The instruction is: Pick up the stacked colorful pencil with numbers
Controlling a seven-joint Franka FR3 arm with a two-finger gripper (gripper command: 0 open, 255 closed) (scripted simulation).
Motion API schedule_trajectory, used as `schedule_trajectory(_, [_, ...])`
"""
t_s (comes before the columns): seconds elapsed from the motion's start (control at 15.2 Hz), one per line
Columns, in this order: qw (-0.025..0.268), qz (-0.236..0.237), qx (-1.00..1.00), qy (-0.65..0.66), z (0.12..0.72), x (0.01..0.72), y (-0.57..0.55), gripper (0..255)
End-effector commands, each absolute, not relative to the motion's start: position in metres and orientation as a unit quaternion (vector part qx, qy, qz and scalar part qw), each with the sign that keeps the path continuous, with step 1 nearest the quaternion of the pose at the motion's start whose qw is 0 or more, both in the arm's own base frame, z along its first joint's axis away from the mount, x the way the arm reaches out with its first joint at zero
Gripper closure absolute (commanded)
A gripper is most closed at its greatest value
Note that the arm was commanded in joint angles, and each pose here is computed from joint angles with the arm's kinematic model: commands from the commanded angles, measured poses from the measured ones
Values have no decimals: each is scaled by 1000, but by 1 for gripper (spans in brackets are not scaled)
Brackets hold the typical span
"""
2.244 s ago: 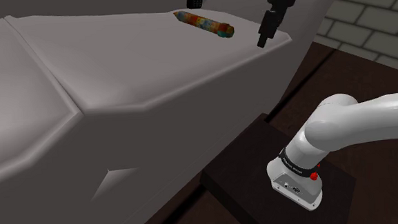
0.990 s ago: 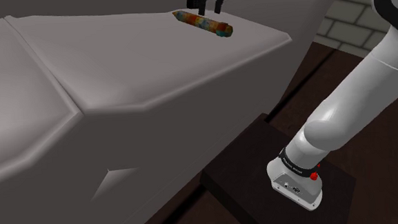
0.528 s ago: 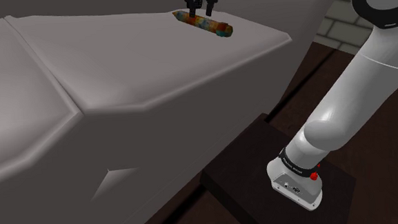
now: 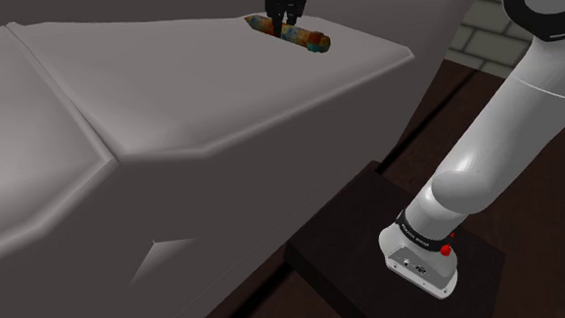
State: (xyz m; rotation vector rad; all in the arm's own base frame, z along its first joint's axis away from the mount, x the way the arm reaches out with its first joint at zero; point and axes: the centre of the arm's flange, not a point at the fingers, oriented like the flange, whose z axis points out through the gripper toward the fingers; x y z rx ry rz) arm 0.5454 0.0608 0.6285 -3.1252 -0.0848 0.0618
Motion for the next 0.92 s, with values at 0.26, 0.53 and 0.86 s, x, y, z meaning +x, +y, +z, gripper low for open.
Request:
schedule_trajectory(0.26, [7, 20, -999, -27, 628, 545, 61, 255])
schedule_trajectory(0.53, [7, 20, -999, -27, 644, 545, 61, 255])
schedule_trajectory(0.86, [7, 20, -999, -27, 670, 545, 61, 255])
